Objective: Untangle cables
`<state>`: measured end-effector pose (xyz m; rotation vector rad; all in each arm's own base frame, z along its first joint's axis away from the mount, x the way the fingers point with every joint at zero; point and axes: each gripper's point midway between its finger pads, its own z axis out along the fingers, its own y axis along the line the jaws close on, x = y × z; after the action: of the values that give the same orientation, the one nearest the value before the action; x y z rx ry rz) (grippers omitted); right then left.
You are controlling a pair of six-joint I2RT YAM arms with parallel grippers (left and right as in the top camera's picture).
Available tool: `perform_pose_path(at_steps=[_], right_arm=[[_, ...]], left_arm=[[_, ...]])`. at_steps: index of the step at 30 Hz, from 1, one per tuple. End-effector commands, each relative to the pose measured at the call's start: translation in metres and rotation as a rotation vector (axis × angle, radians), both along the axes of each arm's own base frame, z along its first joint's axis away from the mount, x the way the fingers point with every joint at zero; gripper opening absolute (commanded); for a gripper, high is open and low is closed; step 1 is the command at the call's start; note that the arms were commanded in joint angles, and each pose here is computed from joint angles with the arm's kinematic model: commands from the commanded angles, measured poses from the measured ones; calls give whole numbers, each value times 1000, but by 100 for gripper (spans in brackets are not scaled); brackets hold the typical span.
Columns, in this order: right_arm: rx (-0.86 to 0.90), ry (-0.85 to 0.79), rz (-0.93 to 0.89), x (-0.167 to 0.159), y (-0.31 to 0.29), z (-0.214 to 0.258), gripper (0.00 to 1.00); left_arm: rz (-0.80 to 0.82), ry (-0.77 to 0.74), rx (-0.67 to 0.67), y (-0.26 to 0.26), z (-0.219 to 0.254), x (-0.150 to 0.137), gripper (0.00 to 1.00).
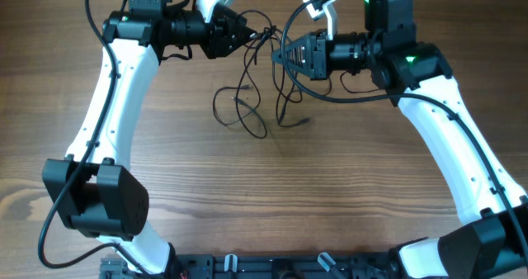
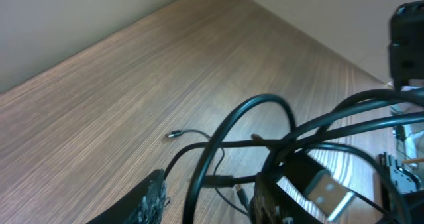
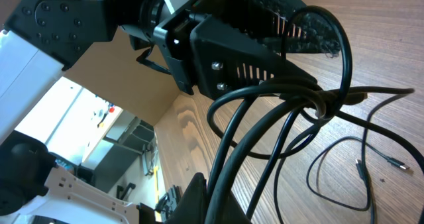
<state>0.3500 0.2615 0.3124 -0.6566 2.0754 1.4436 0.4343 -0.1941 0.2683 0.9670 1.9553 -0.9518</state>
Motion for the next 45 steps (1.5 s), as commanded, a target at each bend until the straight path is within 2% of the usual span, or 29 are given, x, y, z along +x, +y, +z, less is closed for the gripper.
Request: perform_pose_path(at_steps=[1,2,3,5,6,11,13,18,19,20,22,23,24,27,35,39,45], right_arm=[[31,-40,48,-14,1,16,4],[31,-41,48,-14,1,16,5],[31,-41,48,-14,1,16,5],[31,-41,48,-14,1,16,4],[31,-41,48,-14,1,16,4],[25,-42,40,-13,1,15,4],[-5,-34,1,-7,-2,9,5],[-147,13,-159,11,-17,-19,5],[-194,36,-211,16,-24,-29,11],[-246,65,-274,21,-33,-39,21],[-344,110,-386,29,-50,-57,52],[-402,128,-443,31,-61,-66,78],[-434,144,-478,32,-68,-71,98],[-428,145,-461,30,-65,-71,100],[-209,101,-166,0,-18,-37,99],[-141,165,-109,-13,-10,-29,89],[-122,174,-70,-20,-3,-25,81]], left_arm=[[-42,-2,-42,-6,5,-3,46],[-41,-2,-42,-6,5,-3,43],[-41,-2,-41,-6,5,-3,34],[-41,-2,-41,-6,5,-3,8],[-41,-2,-41,-6,5,-3,4],[-2,4,-6,-2,0,3,4],[89,43,35,8,-8,13,4],[122,70,29,14,-8,16,4],[121,69,29,14,-8,16,4],[120,69,29,13,-8,15,4],[118,69,28,13,-8,15,4],[112,70,23,11,-7,14,4],[104,70,15,10,-6,13,4],[83,73,-6,7,-3,10,4],[77,78,-12,6,-2,8,4],[77,78,-12,6,-2,8,4],[62,69,-29,4,1,8,4]])
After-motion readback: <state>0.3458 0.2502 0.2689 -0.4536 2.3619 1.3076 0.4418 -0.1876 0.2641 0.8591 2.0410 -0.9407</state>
